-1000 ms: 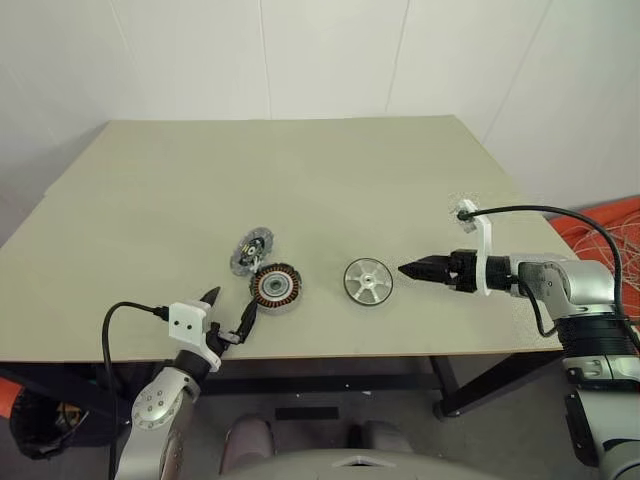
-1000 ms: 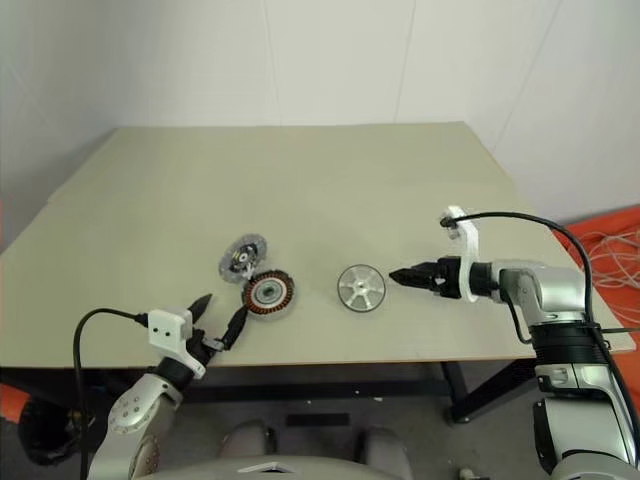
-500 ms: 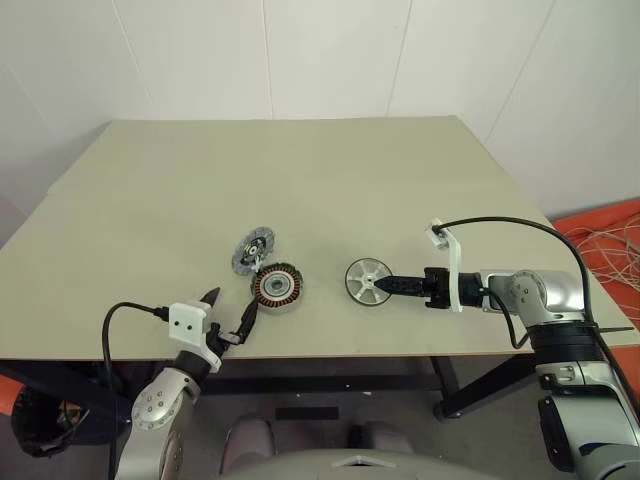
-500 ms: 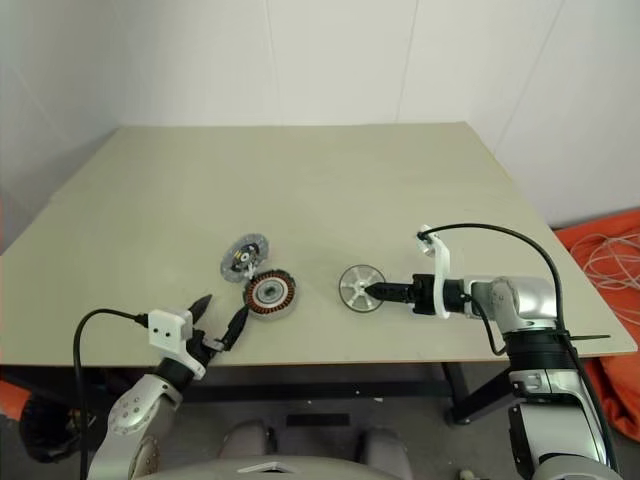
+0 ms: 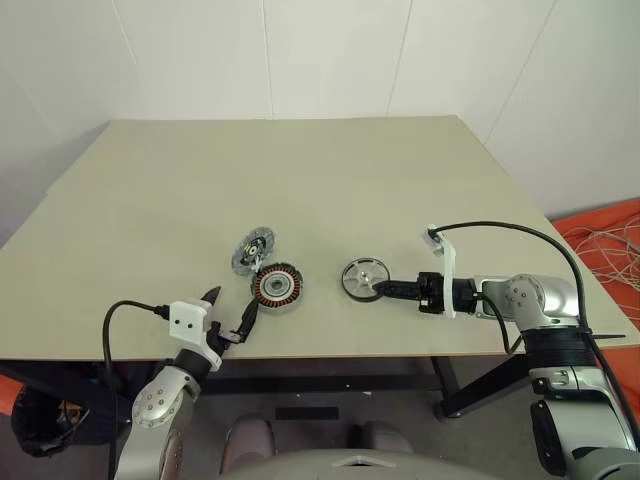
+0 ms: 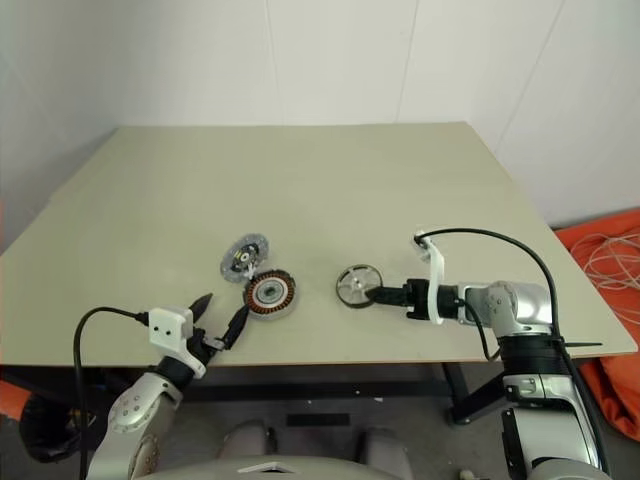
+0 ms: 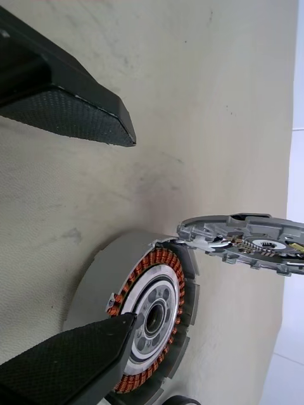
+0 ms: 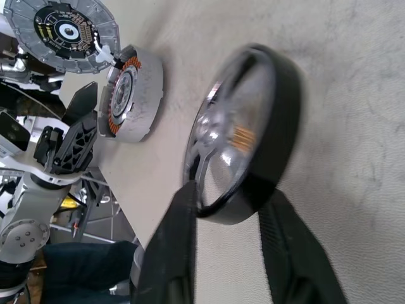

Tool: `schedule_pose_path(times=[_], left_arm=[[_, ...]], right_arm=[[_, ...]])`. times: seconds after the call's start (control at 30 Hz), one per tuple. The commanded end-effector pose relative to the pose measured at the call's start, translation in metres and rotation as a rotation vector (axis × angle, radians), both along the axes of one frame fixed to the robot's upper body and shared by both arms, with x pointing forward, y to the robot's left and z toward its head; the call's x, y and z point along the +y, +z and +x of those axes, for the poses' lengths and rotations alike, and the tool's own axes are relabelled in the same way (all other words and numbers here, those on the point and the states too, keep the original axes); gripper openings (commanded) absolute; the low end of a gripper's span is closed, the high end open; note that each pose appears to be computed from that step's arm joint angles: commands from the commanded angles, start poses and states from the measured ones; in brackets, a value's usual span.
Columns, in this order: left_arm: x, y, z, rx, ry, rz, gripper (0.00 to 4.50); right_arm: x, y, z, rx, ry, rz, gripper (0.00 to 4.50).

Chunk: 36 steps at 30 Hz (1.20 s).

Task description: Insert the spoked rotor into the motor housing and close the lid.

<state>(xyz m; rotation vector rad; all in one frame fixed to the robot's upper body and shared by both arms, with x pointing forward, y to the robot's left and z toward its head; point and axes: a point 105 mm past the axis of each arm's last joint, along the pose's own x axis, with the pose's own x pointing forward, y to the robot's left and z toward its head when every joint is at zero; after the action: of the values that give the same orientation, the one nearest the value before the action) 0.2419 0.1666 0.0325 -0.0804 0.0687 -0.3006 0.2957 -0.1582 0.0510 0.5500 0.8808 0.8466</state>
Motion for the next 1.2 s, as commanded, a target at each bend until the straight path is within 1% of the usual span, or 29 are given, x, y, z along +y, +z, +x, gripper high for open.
schedule_pose_path(times=[0.03,0.07,0.2,0.27,0.33,0.5,0.6,0.8,0.93,1.03,1.2], left_arm=[[-0.001,0.014,0.002,-0.053,-0.005,-0.001,4.5],[-0.001,0.014,0.003,-0.051,-0.005,-0.001,4.5],[-0.001,0.013,0.003,-0.047,-0.007,-0.004,4.5],[-0.001,0.012,0.003,-0.045,-0.005,-0.005,4.5],[-0.001,0.012,0.003,-0.044,-0.005,-0.006,4.5],[-0.002,0.011,0.003,-0.042,-0.005,-0.006,4.5],[-0.003,0.012,0.004,-0.043,-0.008,-0.007,4.5],[-0.002,0.012,0.003,-0.047,0.002,-0.004,4.5],[-0.001,0.012,0.001,-0.046,0.006,-0.004,4.5],[0.0,0.01,-0.001,-0.043,0.008,-0.003,4.5],[0.002,0.008,-0.004,-0.041,0.013,0.002,4.5]], right_arm=[[0.001,0.016,0.003,-0.058,0.012,0.021,0.4],[0.001,0.016,0.002,-0.056,0.013,0.022,0.32],[0.003,0.016,-0.001,-0.047,0.014,0.036,0.32],[0.008,0.021,-0.001,-0.05,0.018,0.064,0.32],[0.015,0.029,-0.001,-0.06,0.025,0.1,0.32],[0.044,0.068,0.005,-0.063,0.042,0.295,0.32],[0.069,0.081,0.004,-0.036,0.079,0.353,0.32],[0.107,0.074,0.002,0.007,0.113,0.307,0.32],[0.119,0.068,-0.004,0.042,0.151,0.282,0.32],[0.125,0.07,-0.008,0.059,0.181,0.3,0.32],[0.129,0.05,-0.011,0.131,0.162,0.222,0.32]])
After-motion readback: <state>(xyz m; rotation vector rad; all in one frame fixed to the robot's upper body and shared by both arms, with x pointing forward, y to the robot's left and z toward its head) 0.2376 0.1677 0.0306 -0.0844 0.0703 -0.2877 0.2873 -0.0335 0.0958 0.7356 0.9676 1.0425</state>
